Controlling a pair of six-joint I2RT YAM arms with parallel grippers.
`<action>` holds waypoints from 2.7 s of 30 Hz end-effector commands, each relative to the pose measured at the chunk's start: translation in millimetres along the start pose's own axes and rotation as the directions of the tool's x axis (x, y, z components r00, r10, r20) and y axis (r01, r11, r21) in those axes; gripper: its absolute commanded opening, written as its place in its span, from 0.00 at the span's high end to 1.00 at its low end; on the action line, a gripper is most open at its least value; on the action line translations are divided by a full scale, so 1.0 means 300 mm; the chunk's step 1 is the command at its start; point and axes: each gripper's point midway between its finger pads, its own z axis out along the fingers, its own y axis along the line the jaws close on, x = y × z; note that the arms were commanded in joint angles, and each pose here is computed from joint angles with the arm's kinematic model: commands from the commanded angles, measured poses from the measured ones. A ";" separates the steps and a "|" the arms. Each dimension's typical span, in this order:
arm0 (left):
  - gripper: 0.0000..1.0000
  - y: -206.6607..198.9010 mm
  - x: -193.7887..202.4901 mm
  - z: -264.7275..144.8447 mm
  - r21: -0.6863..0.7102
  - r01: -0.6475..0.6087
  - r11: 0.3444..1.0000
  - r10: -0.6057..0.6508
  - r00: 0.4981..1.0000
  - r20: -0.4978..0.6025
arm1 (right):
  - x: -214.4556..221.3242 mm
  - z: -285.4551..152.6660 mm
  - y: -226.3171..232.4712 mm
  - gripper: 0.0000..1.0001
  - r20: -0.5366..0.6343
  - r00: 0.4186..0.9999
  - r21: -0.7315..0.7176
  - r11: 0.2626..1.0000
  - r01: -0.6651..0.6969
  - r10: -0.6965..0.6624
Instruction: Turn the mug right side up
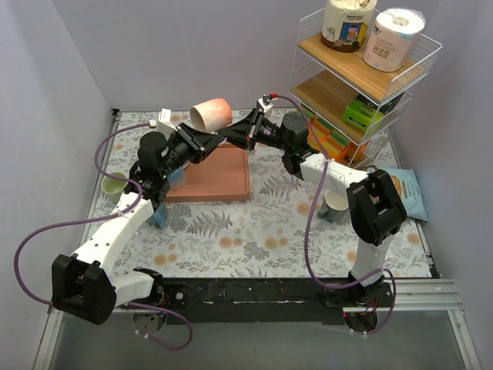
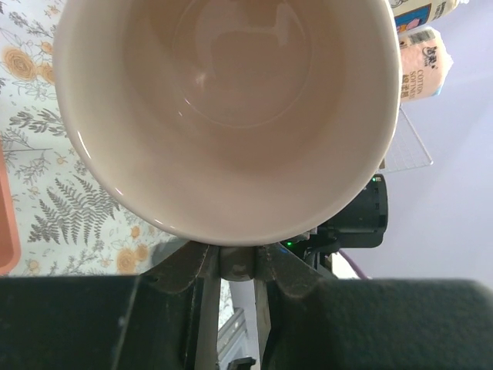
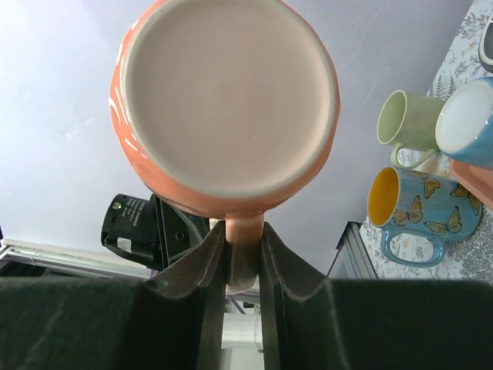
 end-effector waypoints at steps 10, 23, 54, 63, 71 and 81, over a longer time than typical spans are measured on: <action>1.00 -0.220 -0.109 -0.055 0.135 -0.010 0.991 -0.005 0.994 0.110 | 0.054 -0.026 0.233 0.62 0.002 0.993 -0.189 0.975 0.118 -0.120; 1.00 -0.260 -0.151 -0.064 0.136 -0.054 0.989 0.033 0.987 0.156 | 0.052 -0.042 0.181 0.49 -0.009 0.978 -0.005 0.978 0.209 -0.209; 1.00 0.148 0.618 0.293 -0.151 -0.640 0.753 0.522 0.722 -0.454 | -0.232 -0.814 0.279 0.46 0.283 0.590 0.748 0.559 0.357 -0.756; 1.00 0.248 0.796 0.387 -0.120 -0.790 0.601 0.624 0.557 -0.548 | -0.230 -0.876 0.268 0.48 0.282 0.589 0.785 0.534 0.312 -0.758; 1.00 0.357 0.900 0.456 -0.091 -0.875 0.475 0.674 0.428 -0.602 | -0.242 -0.945 0.359 0.49 0.322 0.507 0.806 0.512 0.295 -0.799; 1.00 0.378 0.931 0.479 0.001 -0.934 0.358 0.674 0.258 -0.692 | -0.239 -0.985 0.383 0.49 0.332 0.480 0.821 0.499 0.276 -0.812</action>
